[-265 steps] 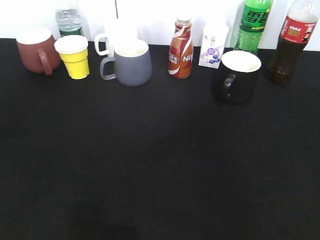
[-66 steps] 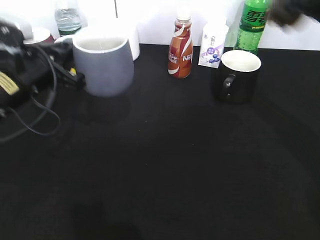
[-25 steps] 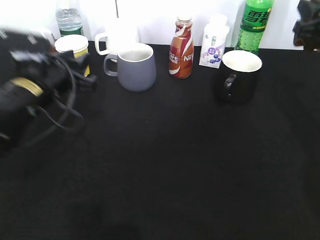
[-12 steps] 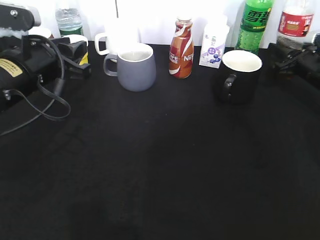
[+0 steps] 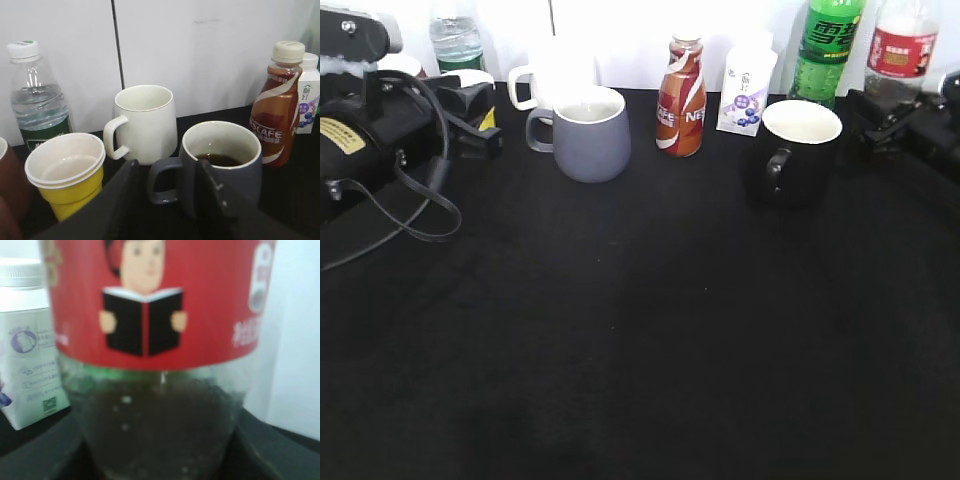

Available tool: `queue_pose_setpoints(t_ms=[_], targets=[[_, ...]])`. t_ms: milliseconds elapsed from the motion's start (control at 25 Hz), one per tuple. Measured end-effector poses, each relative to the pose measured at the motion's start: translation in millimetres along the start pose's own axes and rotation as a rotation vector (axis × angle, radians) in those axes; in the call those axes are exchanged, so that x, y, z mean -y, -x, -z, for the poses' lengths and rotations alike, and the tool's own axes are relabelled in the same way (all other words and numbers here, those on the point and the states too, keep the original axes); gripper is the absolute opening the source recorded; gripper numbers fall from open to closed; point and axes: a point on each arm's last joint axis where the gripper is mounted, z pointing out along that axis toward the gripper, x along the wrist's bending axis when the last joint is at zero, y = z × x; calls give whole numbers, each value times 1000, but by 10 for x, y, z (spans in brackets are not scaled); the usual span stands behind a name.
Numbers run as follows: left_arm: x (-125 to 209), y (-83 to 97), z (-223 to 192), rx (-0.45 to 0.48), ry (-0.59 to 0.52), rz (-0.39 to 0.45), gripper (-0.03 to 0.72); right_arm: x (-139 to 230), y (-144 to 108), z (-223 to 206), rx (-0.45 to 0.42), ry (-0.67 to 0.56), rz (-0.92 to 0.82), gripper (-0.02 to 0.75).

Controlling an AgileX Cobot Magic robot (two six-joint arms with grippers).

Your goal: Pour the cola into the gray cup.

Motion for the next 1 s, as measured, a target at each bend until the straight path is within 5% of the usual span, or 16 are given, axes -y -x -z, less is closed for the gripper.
queue_pose_setpoints(t_ms=[160, 360, 520, 800, 1000], targets=[[-4, -1, 0, -1, 5, 0, 286, 43, -39, 65, 6, -1, -5, 433], [-4, 0, 0, 0, 5, 2, 286, -101, -34, 76, 24, -1, 9, 580], [-6, 0, 0, 0, 6, 2, 286, -174, -94, 174, 41, -57, 6, 587], [-7, 0, 0, 0, 8, 1, 286, -176, -252, 574, 192, -107, -40, 587], [-109, 37, 90, 51, -22, -42, 286, -648, -464, 880, 223, -160, -24, 587]])
